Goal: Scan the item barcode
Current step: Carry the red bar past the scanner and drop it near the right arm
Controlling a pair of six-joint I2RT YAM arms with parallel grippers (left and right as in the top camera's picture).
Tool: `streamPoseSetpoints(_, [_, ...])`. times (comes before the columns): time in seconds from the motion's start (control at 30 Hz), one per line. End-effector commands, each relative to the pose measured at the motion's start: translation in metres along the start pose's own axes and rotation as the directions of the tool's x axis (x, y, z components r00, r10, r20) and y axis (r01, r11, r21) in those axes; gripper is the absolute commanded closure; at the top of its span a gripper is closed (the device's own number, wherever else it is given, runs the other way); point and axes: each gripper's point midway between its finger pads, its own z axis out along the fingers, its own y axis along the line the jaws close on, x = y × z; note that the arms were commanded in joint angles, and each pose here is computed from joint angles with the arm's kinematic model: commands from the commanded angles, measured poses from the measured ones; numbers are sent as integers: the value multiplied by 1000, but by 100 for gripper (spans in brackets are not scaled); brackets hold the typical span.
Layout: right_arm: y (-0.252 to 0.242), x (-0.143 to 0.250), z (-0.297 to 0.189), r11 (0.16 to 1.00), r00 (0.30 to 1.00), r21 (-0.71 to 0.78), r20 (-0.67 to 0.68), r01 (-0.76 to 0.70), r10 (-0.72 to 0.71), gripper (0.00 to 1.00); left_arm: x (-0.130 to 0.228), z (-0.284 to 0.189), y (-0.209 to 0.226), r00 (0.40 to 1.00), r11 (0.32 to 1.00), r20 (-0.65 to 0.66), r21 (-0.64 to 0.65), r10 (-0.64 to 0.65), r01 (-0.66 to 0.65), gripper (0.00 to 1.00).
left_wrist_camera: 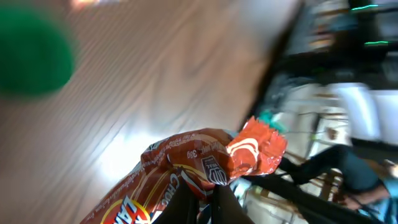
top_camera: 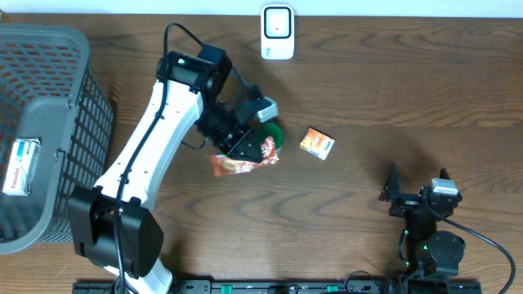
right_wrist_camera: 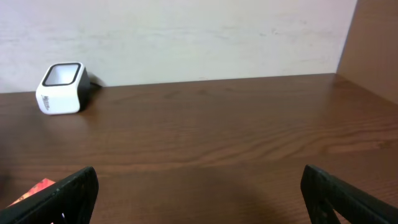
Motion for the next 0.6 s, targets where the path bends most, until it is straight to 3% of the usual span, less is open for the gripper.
streamPoseSetpoints(0.0, [-1,0,0,1000,1000,5,2,-11,11,1,-27,-16,-35,945,949,259,192,197,-250,93])
streamPoseSetpoints(0.2, [-1,0,0,1000,1000,5,2,-10,10,1,-36,-35,-34,868,906,401,172,294,-386,93])
streamPoseSetpoints(0.47, [-1,0,0,1000,1000,4,1,-11,11,1,-64,-68,-55,610,772,667,81,427,-630,93])
streamPoseSetpoints(0.57, [-1,0,0,1000,1000,5,1,-10,10,1,-71,-72,-55,551,740,692,37,466,-672,93])
